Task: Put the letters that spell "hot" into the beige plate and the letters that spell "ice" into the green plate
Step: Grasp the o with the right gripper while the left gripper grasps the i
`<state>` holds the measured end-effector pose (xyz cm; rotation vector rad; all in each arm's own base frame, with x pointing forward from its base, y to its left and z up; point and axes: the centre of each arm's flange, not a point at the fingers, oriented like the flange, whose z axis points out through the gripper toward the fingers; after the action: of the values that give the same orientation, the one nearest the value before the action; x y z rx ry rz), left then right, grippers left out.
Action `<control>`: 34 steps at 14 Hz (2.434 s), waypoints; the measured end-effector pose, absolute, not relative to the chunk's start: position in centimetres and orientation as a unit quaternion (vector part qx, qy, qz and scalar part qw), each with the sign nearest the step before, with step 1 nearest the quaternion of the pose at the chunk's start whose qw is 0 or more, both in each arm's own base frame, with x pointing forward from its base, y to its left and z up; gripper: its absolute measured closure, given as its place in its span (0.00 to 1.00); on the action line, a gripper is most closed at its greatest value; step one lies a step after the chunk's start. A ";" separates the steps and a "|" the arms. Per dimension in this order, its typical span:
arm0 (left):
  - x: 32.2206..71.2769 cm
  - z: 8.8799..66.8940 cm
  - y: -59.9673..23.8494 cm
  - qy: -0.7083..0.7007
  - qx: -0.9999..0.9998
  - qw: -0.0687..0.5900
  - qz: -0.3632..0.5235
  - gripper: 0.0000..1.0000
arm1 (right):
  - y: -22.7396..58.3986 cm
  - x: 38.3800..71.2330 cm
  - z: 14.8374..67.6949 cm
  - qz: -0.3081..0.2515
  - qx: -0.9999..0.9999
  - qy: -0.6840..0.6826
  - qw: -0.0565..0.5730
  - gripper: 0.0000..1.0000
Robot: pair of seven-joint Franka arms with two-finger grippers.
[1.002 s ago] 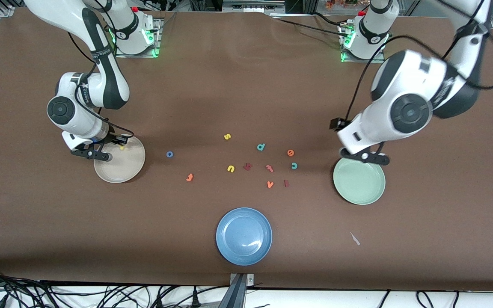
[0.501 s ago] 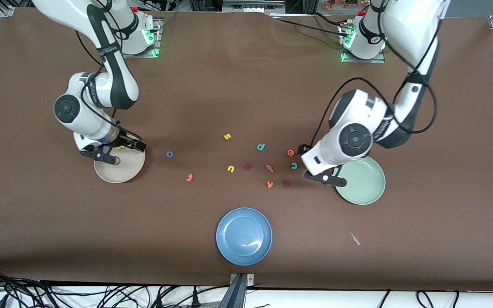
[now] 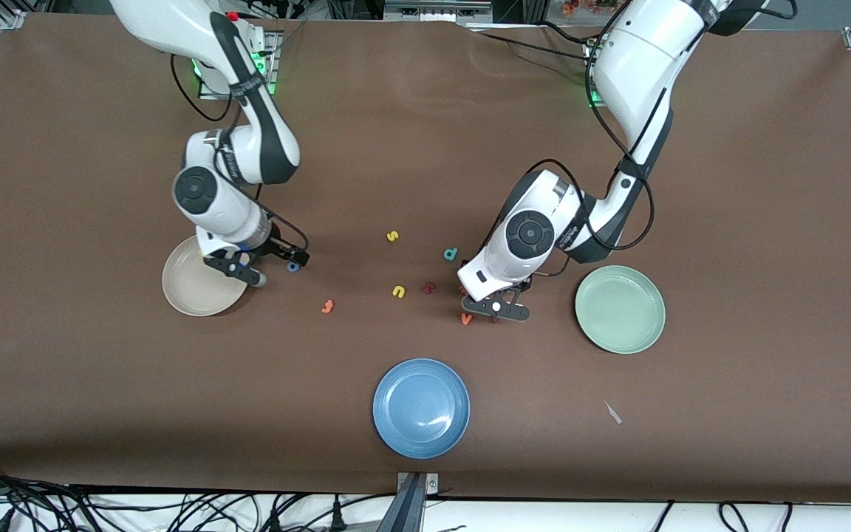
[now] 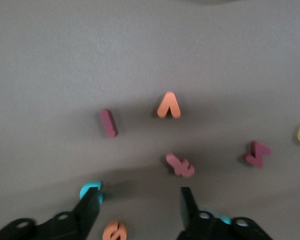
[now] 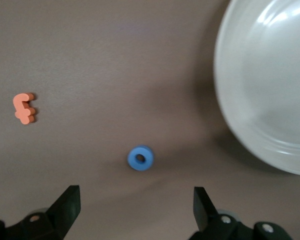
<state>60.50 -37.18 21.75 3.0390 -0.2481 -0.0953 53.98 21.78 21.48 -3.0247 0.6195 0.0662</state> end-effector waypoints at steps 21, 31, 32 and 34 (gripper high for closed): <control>65.1 18.1 -34.7 -0.033 0.998 0.041 0.018 0.53 | 21.3 54.4 18.0 0.008 -0.979 0.202 0.008 0.37; 65.0 17.5 -34.8 -0.035 0.999 0.038 0.016 0.93 | 21.2 54.5 18.0 0.008 -0.978 0.208 0.013 0.50; 65.1 17.6 -34.9 -0.035 0.999 0.038 0.017 0.93 | 21.2 54.5 18.0 0.007 -0.977 0.211 0.015 0.51; 65.5 18.3 -34.8 -0.033 0.998 0.040 0.024 0.93 | 21.2 54.5 18.0 0.007 -0.976 0.215 0.018 0.54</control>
<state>65.50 -34.77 18.27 3.0582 -0.1009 0.0725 54.50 21.16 18.00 -3.0326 0.6692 0.0229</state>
